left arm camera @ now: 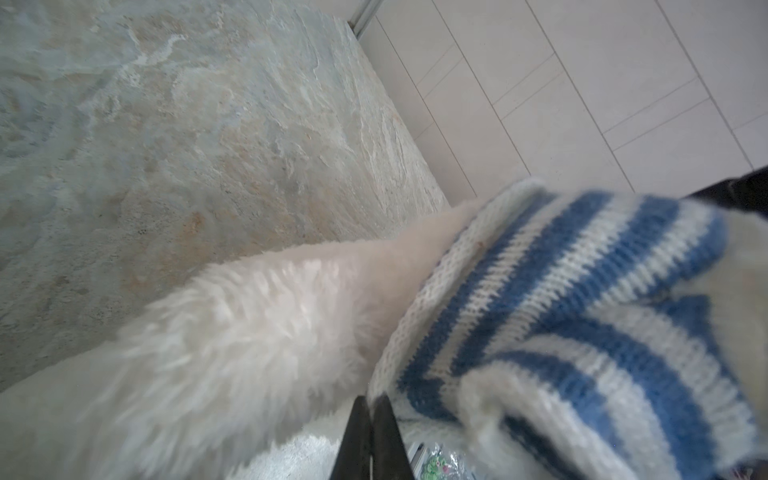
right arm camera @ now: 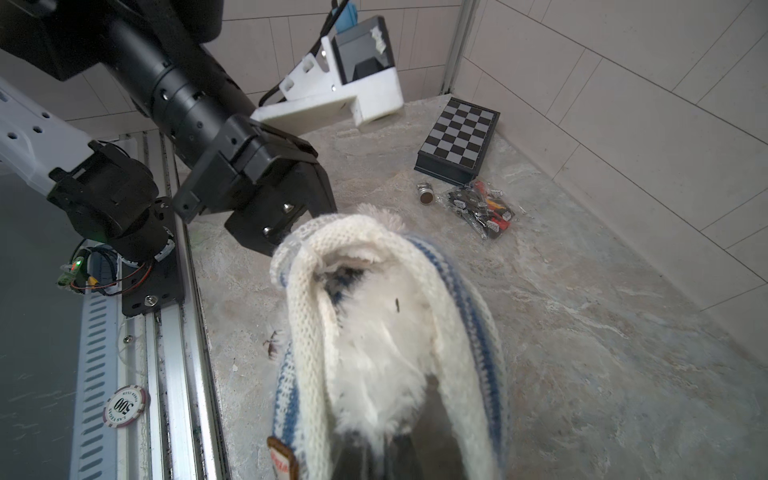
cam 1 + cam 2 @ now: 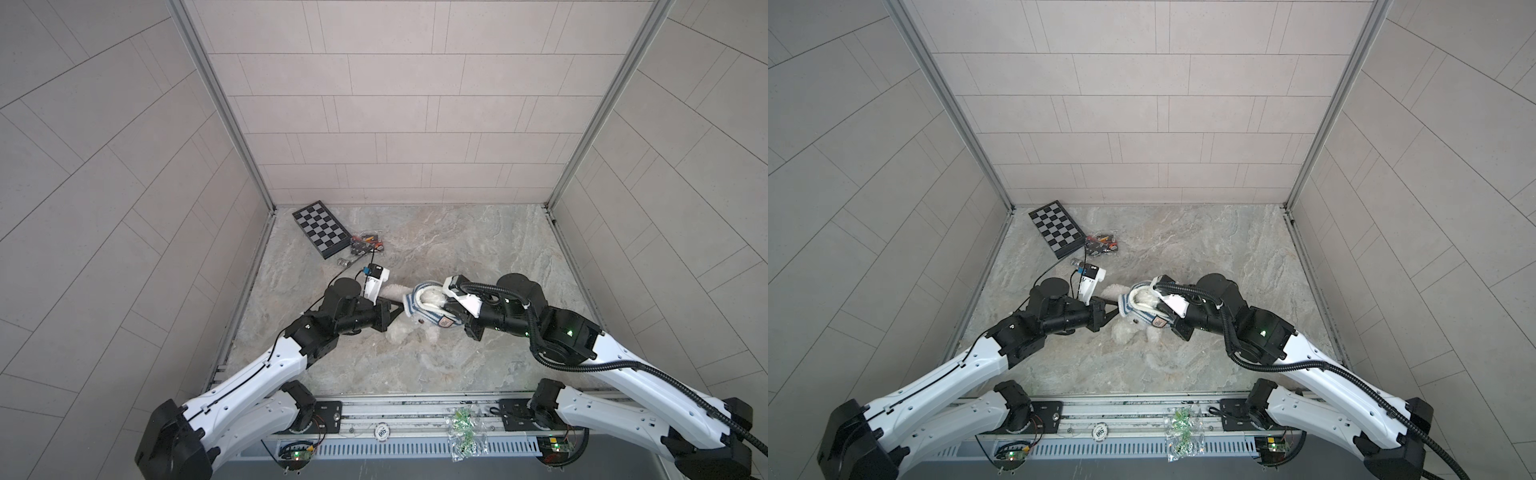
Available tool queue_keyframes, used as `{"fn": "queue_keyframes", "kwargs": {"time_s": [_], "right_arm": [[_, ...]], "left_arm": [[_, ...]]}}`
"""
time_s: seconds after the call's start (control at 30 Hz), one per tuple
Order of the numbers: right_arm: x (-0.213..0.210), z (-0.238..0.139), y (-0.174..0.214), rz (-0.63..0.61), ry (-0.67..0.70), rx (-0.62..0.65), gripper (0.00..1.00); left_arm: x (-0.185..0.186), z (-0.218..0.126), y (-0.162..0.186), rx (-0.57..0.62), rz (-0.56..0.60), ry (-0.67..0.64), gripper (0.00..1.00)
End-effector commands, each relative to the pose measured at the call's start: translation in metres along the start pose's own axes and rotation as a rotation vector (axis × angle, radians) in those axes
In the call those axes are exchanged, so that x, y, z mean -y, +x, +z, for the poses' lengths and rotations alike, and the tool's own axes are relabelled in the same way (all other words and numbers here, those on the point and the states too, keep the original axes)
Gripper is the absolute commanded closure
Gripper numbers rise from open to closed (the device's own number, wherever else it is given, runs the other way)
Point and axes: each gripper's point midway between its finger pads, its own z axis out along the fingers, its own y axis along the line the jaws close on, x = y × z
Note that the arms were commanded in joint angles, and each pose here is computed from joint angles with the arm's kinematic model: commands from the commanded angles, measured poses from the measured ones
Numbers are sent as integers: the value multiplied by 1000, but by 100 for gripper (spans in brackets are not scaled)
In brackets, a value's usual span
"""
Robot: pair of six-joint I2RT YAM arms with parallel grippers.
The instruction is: Dress the teddy bear
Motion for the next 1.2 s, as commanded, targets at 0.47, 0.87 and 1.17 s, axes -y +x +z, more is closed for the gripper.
{"fn": "queue_keyframes", "kwargs": {"time_s": [0.47, 0.87, 1.17], "right_arm": [[18, -6, -12, 58, 105, 61, 100], [1, -13, -24, 51, 15, 145, 100], [32, -10, -23, 229, 174, 124, 100]], "left_arm": [[41, -23, 23, -78, 140, 210, 100], [-21, -12, 26, -143, 154, -103, 100], [7, -35, -56, 271, 117, -36, 70]]}}
